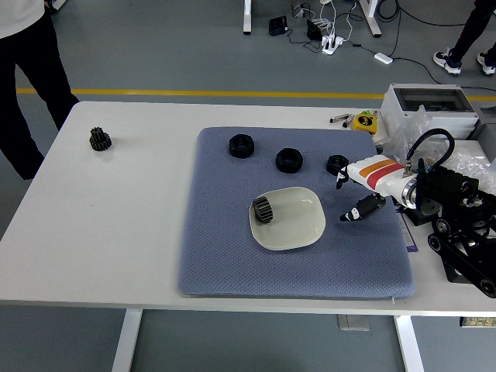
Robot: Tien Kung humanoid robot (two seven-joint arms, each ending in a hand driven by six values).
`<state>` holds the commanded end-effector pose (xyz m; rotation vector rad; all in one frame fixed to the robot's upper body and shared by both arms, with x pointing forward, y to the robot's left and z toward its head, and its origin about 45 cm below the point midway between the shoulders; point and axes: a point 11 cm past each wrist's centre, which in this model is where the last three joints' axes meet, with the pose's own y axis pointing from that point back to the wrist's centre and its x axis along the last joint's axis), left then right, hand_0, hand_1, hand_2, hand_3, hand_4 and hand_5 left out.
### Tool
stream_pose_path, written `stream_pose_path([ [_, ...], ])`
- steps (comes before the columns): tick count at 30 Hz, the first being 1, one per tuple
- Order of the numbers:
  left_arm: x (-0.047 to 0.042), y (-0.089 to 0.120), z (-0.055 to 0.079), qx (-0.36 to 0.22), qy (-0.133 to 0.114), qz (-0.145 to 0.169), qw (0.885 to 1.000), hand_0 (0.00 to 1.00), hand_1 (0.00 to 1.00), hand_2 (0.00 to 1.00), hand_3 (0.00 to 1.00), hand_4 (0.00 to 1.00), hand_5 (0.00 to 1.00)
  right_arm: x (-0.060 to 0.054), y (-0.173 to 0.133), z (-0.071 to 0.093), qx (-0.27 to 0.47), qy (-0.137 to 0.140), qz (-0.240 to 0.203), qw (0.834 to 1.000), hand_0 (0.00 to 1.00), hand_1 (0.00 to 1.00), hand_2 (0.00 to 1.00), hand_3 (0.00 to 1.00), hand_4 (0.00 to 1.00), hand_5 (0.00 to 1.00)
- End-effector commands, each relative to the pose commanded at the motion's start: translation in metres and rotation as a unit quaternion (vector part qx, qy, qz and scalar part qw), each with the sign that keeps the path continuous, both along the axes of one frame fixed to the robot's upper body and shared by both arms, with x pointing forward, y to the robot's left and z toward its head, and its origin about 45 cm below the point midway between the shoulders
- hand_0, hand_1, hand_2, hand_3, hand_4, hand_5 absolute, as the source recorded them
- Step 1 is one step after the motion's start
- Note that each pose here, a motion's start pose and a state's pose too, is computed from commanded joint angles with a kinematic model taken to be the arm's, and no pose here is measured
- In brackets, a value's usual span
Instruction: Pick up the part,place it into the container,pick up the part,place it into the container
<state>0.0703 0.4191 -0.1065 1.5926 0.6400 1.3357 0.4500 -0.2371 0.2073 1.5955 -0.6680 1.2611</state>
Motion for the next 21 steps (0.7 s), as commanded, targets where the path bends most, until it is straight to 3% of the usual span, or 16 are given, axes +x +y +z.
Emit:
stream_pose_path([
  [5, -0.0006, 0.0, 0.0, 0.0, 0.001, 0.0, 1.0, 0.651, 0.649, 0.623, 0.555, 0.595, 0.499, 0.002, -0.004, 0.005, 0.007, -0.012, -0.005, 1.0, 0.451, 0.56, 0.623, 0.563, 0.869, 0.38],
  [6, -0.0006, 0.0, 0.0, 0.0, 0.001, -0.001, 1.0, 0.653, 0.648, 0.623, 0.555, 0.595, 0.499, 0.003, -0.005, 0.004, 0.008, -0.012, -0.007, 1.0, 0.403, 0.516, 0.586, 0.541, 0.832, 0.359],
  [21, -0.0012, -0.001, -0.001, -0.001, 0.002, -0.002, 1.0, 0.652, 0.65, 0.623, 0.555, 0.594, 0.5, 0.003, -0.019, -0.019, 0.008, 0.021, -0.036, 0.999, 0.402, 0.52, 0.584, 0.543, 0.851, 0.358],
])
